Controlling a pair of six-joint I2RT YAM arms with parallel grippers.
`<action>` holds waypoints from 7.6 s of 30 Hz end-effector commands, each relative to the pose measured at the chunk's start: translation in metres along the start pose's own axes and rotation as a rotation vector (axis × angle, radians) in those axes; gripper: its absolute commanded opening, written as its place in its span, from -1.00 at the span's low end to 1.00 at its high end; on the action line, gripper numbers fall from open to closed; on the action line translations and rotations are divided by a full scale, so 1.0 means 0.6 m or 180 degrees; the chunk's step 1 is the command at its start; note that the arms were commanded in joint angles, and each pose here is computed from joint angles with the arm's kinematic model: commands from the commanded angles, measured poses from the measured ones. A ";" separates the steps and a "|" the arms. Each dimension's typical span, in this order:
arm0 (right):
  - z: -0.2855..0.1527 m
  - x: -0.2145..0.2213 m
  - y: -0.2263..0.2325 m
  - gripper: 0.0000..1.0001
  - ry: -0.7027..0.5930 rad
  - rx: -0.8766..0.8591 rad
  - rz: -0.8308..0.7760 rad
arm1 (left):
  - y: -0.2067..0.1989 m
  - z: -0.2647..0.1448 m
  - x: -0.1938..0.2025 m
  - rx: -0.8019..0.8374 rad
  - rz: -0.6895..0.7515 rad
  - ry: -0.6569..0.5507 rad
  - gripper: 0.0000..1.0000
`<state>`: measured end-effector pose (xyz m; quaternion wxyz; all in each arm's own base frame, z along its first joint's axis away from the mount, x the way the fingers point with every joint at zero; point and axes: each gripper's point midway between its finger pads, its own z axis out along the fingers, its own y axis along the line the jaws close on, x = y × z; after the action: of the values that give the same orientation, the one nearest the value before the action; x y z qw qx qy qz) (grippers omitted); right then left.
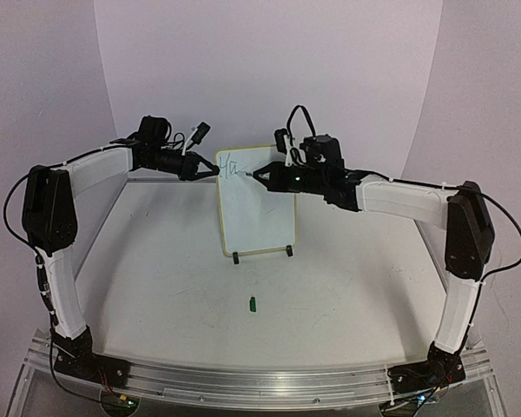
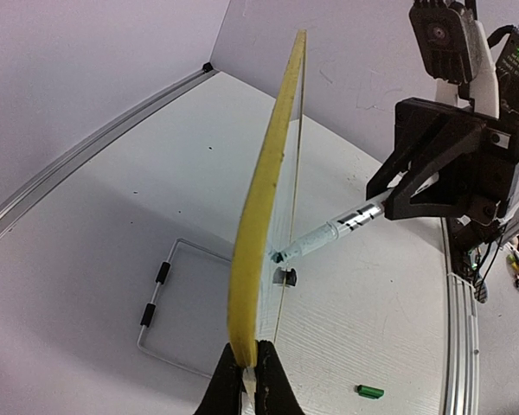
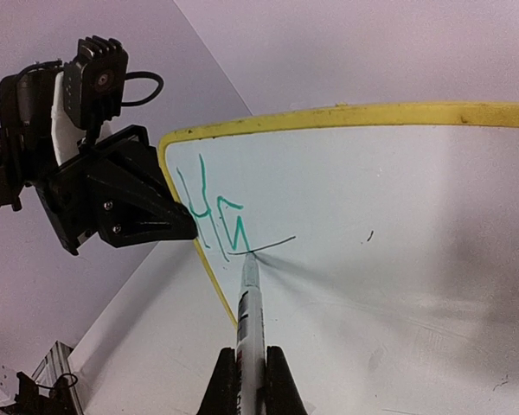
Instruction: Write a sentence on the whiteboard
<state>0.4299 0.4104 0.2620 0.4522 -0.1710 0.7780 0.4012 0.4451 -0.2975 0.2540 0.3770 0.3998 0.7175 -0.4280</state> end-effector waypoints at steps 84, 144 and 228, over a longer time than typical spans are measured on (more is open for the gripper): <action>-0.017 -0.081 0.009 -1.00 -0.0443 -0.0013 -0.0008 | -0.001 0.009 0.010 -0.0005 -0.0004 0.0135 -1.00; -0.051 -0.084 0.008 -1.00 -0.0473 0.0094 -0.0057 | -0.002 0.007 0.010 -0.0020 -0.0002 0.0137 -1.00; -0.071 -0.083 -0.040 -1.00 -0.0692 0.0459 0.0020 | 0.002 0.012 0.012 0.0001 -0.0030 0.0127 -1.00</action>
<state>0.4427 0.3745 0.2811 0.5074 -0.1167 0.7670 0.3751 0.4452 -0.2974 0.2541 0.3716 0.3971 0.7236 -0.4251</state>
